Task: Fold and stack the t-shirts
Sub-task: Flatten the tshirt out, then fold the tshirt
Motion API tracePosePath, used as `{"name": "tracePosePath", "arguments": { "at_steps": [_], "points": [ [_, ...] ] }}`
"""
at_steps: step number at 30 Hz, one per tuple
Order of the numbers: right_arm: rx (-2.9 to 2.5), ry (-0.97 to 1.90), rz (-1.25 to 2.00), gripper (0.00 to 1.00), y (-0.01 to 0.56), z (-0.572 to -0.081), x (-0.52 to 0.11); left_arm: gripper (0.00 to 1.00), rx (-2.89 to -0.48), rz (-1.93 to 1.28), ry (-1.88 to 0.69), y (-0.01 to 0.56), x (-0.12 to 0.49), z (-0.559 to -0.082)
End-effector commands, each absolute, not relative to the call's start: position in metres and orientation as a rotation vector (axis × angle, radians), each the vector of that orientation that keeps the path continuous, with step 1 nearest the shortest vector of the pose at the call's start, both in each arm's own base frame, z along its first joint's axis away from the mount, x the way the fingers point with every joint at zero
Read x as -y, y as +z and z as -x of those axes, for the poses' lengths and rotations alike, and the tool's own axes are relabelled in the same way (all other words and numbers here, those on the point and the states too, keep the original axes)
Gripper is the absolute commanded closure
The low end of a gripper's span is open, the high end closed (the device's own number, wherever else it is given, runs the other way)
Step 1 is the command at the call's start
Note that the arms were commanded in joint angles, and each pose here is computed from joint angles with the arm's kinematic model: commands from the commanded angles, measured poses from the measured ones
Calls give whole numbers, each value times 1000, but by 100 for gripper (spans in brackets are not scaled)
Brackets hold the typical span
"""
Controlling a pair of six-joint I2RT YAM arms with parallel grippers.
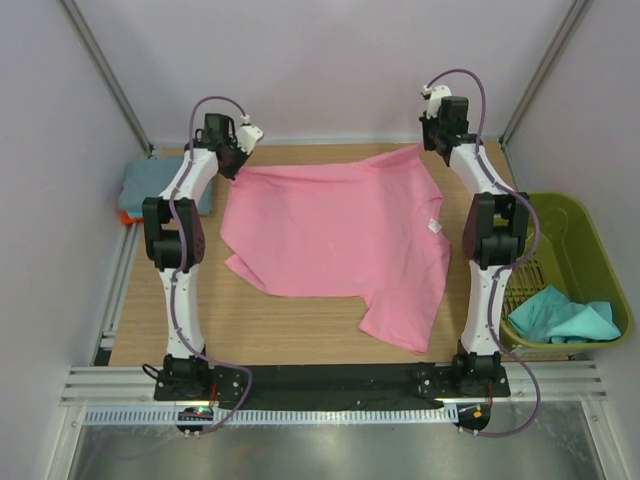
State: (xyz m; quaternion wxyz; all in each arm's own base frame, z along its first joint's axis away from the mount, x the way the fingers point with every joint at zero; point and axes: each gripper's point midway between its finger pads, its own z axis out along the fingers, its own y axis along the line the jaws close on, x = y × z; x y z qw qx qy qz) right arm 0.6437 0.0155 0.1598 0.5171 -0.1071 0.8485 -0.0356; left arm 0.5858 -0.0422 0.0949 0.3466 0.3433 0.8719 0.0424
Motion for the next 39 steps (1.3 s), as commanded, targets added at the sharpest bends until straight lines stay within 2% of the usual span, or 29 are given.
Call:
{"name": "tracePosePath", "arguments": {
  "at_steps": [1,7,16,25,39],
  "points": [
    [-1950,-36,257,99,218,-624,-26,100,-2241,-894,87,125,36,-566],
    [-1984,-4,255,99,218,-604,-31,100,-2257,-895,33,131,42,-546],
    [-1986,0,254,99,223,-591,-33,100,-2275,-931,-194,150,74,-532],
    [-1931,-2,240,99,260,-582,-32,100,-2244,-1049,-132,162,67,-531],
    [-1942,9,224,99,270,-553,-32,100,-2288,-1133,-147,155,60,-510]
  ]
}}
